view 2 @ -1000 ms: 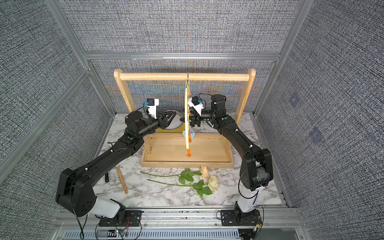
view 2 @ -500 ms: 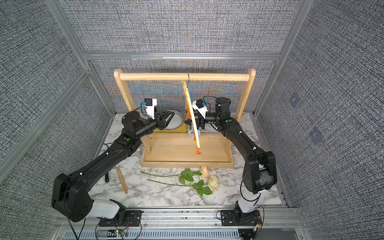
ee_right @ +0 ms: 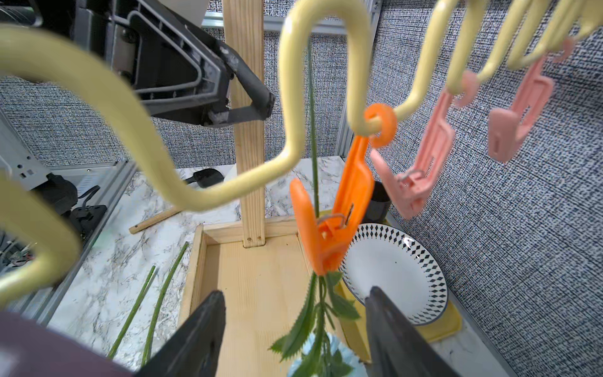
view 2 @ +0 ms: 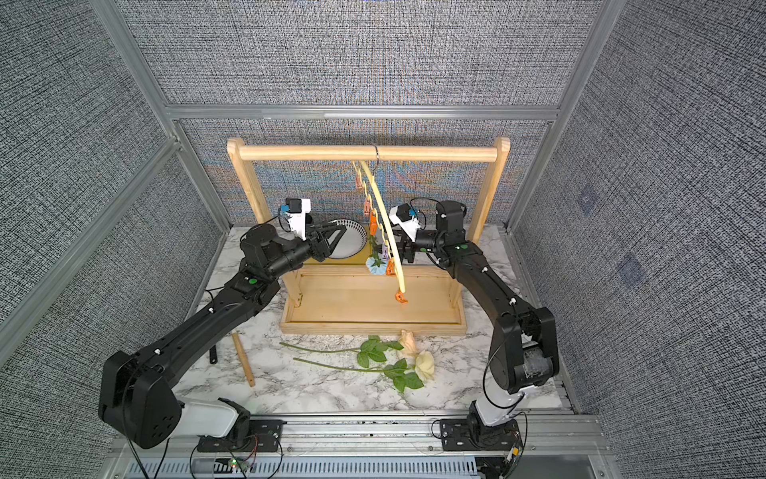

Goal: Dry the flowers on a clothes hanger
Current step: Clamp the flower onto the hanger, then pick up the flower at the center of the board.

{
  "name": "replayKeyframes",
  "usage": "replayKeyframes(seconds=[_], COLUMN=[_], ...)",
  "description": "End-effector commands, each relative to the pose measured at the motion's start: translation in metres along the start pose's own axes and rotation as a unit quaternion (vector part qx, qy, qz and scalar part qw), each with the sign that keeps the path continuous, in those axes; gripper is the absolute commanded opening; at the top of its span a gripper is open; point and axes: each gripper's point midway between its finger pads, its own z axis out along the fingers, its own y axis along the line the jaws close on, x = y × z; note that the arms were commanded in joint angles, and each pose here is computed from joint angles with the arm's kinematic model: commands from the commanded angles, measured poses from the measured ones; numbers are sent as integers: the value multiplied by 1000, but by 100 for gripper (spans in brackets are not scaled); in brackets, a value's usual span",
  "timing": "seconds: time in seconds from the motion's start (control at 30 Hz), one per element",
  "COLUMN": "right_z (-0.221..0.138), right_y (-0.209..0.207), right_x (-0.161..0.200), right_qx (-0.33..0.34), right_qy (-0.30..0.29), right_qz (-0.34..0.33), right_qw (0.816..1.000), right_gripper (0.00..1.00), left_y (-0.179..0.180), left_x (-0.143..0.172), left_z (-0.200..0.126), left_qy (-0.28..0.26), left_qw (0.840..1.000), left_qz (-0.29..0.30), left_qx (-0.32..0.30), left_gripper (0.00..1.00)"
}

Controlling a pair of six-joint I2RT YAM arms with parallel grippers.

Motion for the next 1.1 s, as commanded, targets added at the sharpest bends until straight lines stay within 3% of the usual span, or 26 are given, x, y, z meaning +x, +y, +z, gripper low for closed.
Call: replayKeyframes(seconds=[0.0, 0.33, 0.4, 0.43, 1.07], right_z=[-3, -12, -15, -16, -50], right_y=[-1, -9, -10, -10, 20], right_x=[1, 11, 14, 17, 65], right_qx=[12, 69, 82, 90, 172], right_qy=[2, 21, 26, 28, 59], right_qz=[-4, 0, 3, 6, 46], right_qw=[1000, 997, 996, 996, 982], right_gripper=[70, 71, 82, 99, 99], left_y=[-1, -2, -3, -2, 2], left_x=[-2, -2, -3, -3, 19], left_z=[-3, -5, -6, -7, -35], left_qy=[-2, 0, 1, 2, 48], left_qw=[1000, 1000, 1000, 1000, 997], left_qz=[7, 9, 11, 10, 18], left_qx=[-1, -2, -2, -4, -48], left_gripper=[47, 48, 48, 49, 54])
